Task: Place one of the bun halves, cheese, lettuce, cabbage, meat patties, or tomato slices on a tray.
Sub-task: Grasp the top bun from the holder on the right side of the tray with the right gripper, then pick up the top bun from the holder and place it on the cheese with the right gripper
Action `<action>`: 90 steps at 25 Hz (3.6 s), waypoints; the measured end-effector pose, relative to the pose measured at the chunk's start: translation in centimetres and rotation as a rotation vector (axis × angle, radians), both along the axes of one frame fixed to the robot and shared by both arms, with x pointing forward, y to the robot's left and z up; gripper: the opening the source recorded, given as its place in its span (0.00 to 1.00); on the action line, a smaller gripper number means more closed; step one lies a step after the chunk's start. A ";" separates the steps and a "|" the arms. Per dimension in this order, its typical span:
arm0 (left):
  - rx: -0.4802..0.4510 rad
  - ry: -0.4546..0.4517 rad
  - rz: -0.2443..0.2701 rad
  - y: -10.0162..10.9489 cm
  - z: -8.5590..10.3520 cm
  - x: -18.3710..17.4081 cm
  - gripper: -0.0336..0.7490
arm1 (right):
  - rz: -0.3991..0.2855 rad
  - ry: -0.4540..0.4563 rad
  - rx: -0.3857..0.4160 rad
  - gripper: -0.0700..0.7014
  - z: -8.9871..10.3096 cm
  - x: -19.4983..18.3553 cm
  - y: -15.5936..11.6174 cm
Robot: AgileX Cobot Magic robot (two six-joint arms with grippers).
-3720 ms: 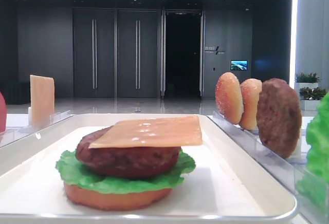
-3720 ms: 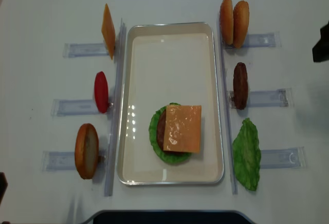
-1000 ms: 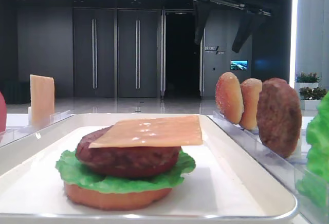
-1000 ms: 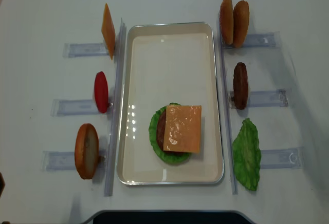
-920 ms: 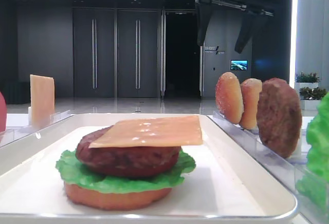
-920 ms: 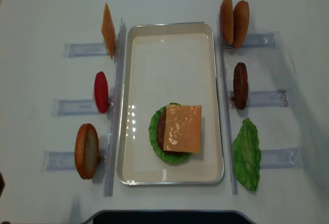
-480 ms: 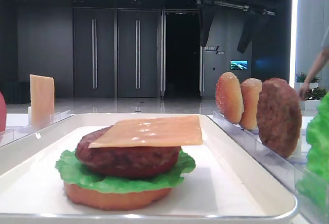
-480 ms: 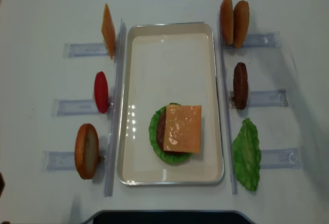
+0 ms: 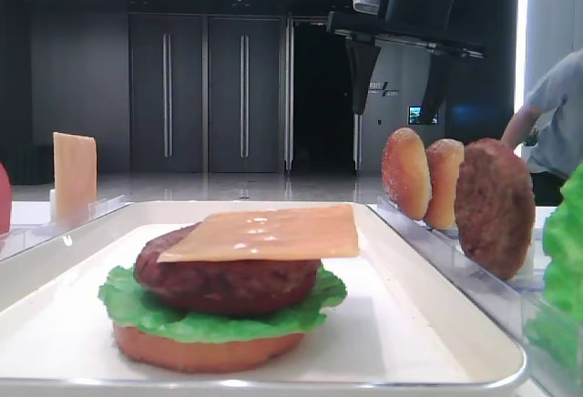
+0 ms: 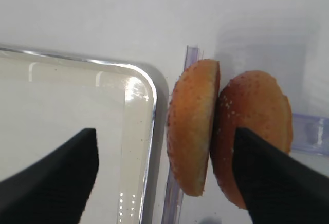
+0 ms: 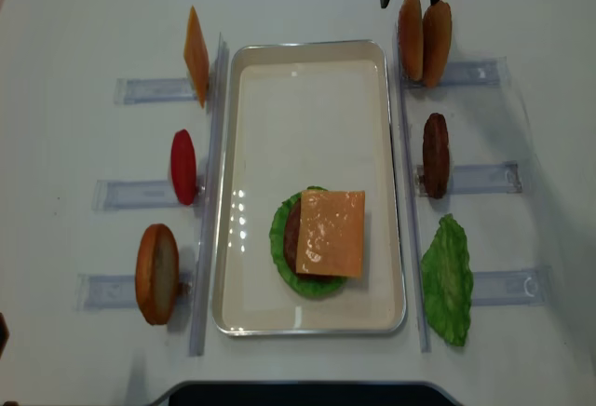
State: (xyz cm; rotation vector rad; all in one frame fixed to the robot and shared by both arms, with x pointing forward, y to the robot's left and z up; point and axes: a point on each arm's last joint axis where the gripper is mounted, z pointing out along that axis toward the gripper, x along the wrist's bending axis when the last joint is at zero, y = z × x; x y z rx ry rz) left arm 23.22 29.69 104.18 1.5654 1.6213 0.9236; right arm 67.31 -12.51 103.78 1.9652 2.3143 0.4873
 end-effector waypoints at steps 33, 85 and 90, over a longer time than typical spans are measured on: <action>0.000 0.000 0.000 0.0 0.0 0.0 0.04 | -0.017 0.080 0.004 0.78 -3.4 0.8 0.5; 0.000 0.000 0.000 0.0 0.0 0.0 0.04 | -0.010 0.037 0.113 0.39 4.3 -5.8 0.5; 0.000 0.000 0.000 0.0 0.0 0.0 0.04 | 0.004 0.005 0.148 0.39 7.0 -8.6 -0.1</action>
